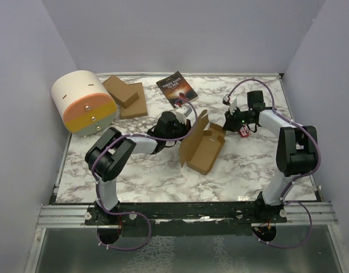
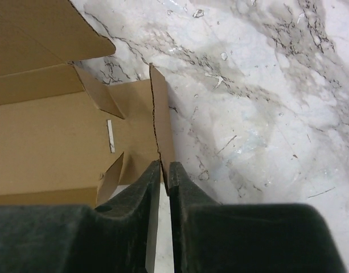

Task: Fold the paper box

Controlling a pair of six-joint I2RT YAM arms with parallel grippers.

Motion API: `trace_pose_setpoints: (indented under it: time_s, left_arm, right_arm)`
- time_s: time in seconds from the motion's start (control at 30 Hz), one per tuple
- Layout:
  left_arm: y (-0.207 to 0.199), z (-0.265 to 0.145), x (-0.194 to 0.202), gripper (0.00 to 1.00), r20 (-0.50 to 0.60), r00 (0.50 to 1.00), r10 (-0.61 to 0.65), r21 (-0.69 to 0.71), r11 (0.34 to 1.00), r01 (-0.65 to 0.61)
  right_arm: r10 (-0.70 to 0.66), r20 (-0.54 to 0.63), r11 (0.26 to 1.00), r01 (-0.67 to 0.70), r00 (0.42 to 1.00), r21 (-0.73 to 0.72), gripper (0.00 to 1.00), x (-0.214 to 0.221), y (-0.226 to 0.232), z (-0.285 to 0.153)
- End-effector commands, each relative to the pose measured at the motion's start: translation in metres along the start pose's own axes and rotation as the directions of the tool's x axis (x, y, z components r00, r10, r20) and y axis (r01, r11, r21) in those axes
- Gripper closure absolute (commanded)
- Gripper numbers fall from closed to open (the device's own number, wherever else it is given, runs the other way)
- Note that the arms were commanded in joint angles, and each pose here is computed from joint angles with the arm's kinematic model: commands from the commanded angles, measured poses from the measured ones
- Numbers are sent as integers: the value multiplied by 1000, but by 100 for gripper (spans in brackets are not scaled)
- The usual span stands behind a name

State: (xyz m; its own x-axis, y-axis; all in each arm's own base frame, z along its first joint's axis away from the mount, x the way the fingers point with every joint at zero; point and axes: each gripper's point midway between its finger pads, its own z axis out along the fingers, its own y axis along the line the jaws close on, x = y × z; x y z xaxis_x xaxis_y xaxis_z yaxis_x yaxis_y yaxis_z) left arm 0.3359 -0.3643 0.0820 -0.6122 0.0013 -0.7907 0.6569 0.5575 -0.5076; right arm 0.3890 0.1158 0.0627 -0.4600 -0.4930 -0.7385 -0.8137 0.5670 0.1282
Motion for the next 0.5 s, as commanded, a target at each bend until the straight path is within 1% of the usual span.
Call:
trace_pose_setpoints:
  time_s: [0.0, 0.2, 0.47]
  left_arm:
    - [-2, 4, -8, 95, 12, 1000, 0, 2, 1000, 0]
    - [1, 5, -8, 95, 8, 1000, -17, -13, 1000, 17]
    - [2, 6, -11, 95, 16, 999, -44, -26, 999, 44]
  right_arm:
    - [-108, 50, 992, 105, 993, 67, 89, -24, -4, -11]
    - [-197, 99, 979, 190, 975, 77, 92, -37, 11, -21]
    - [-286, 122, 957, 278, 950, 77, 92, -39, 32, -28]
